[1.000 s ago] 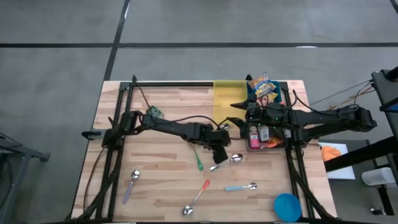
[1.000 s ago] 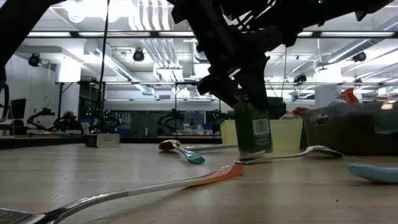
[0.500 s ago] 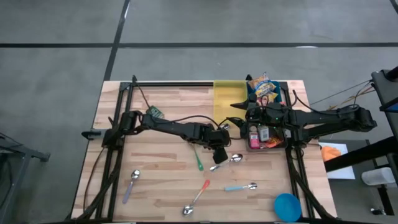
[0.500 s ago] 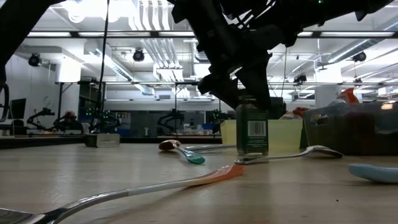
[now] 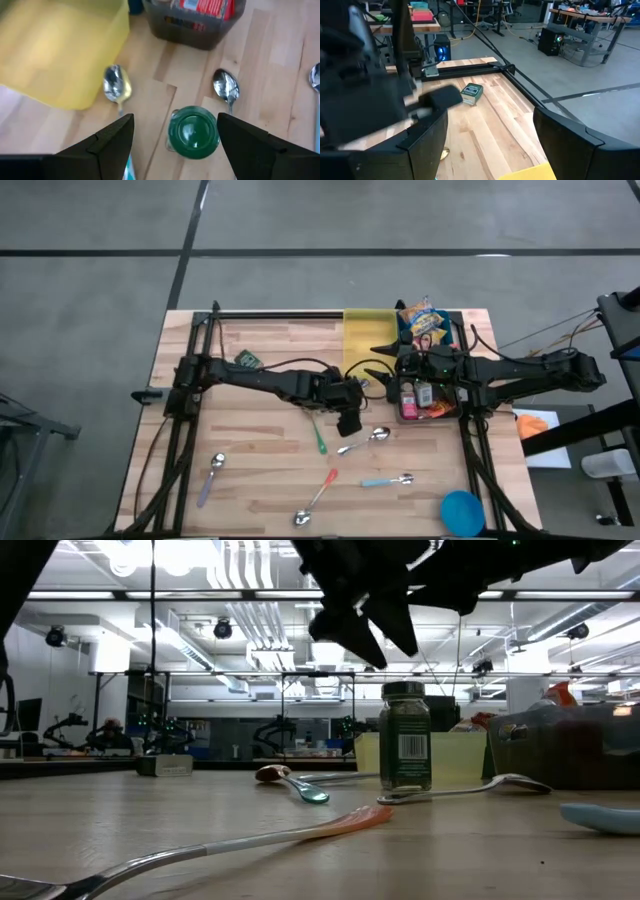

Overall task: Pick & Place Food Item
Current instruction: Put the green seasoning bottle into the black bin

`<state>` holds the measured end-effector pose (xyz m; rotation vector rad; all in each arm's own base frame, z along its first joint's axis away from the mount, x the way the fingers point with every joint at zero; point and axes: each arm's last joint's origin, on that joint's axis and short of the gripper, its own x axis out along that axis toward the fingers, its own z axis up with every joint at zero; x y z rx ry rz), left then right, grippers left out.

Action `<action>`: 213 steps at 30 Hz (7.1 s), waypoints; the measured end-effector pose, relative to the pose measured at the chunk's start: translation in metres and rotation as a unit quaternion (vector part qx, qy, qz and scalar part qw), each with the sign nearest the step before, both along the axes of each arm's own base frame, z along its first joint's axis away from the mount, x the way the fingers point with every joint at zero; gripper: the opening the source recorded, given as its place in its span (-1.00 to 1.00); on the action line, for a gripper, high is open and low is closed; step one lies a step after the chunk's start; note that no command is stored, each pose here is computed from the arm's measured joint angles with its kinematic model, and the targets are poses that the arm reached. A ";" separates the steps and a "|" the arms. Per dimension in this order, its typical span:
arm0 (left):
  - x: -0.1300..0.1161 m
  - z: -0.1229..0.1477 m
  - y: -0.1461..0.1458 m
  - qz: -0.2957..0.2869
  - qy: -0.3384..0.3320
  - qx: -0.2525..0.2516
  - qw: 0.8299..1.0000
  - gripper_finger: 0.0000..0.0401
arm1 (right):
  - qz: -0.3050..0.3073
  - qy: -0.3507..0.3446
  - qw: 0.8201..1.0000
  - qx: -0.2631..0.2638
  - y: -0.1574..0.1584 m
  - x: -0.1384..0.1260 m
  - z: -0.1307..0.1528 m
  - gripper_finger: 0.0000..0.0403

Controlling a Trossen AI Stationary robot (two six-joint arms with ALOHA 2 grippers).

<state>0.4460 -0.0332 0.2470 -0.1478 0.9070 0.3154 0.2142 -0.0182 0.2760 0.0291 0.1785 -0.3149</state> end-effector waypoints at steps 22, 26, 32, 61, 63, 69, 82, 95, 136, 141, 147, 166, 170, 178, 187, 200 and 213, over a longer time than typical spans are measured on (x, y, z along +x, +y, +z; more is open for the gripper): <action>-0.165 0.039 0.014 -0.045 -0.236 0.091 0.967 0.45 | 0.000 0.000 1.000 0.000 0.000 0.000 0.000 0.45; -0.200 0.035 0.015 -0.056 -0.296 0.105 0.948 0.45 | 0.000 0.000 1.000 0.000 0.000 0.000 0.000 0.45; -0.249 0.022 0.018 -0.062 -0.351 0.114 0.927 0.45 | 0.000 0.000 1.000 0.000 0.000 0.000 0.000 0.45; -0.314 -0.013 0.025 -0.066 -0.408 0.126 0.902 0.45 | 0.000 0.000 1.000 0.000 0.000 0.000 0.000 0.45; -0.314 -0.013 0.025 -0.066 -0.408 0.126 0.902 0.45 | 0.000 0.000 1.000 0.000 0.000 0.000 0.000 0.45; -0.314 -0.013 0.025 -0.066 -0.408 0.127 0.902 0.45 | 0.000 0.000 1.000 0.000 0.000 0.000 0.000 0.45; -0.314 -0.013 0.025 -0.068 -0.407 0.130 0.902 0.44 | 0.000 0.000 1.000 0.000 0.000 0.000 0.000 0.45; -0.314 -0.013 0.025 -0.067 -0.408 0.128 0.902 0.44 | 0.000 0.000 1.000 0.000 0.000 0.000 0.000 0.45; -0.314 -0.013 0.025 -0.066 -0.408 0.128 0.902 0.45 | 0.027 0.001 1.000 0.007 0.002 0.000 0.000 0.45; -0.314 -0.013 0.025 -0.067 -0.407 0.129 0.902 0.45 | 0.084 0.011 0.996 0.019 0.005 0.001 -0.003 0.45; -0.314 -0.013 0.025 -0.067 -0.408 0.129 0.902 0.45 | 0.151 0.045 0.987 0.036 0.014 0.002 -0.010 0.45; -0.314 -0.013 0.025 -0.067 -0.408 0.128 0.902 0.45 | 0.184 0.193 0.961 0.068 0.023 0.043 -0.078 0.45; -0.314 -0.013 0.025 -0.067 -0.407 0.128 0.902 0.45 | 0.183 0.208 0.958 0.070 0.023 0.046 -0.086 0.45; -0.314 -0.013 0.025 -0.067 -0.406 0.127 0.903 0.45 | 0.190 0.204 0.958 0.071 0.024 0.051 -0.090 0.45; -0.315 -0.023 0.025 -0.076 -0.358 0.130 0.922 0.44 | 0.198 0.185 0.960 0.065 0.029 0.049 -0.082 0.45; -0.321 -0.044 0.026 -0.096 -0.248 0.135 0.954 0.44 | 0.186 0.212 0.957 0.062 0.031 0.055 -0.098 0.45; -0.329 -0.061 0.027 -0.114 -0.149 0.139 0.972 0.44 | 0.183 0.247 0.949 0.068 0.031 0.068 -0.130 0.45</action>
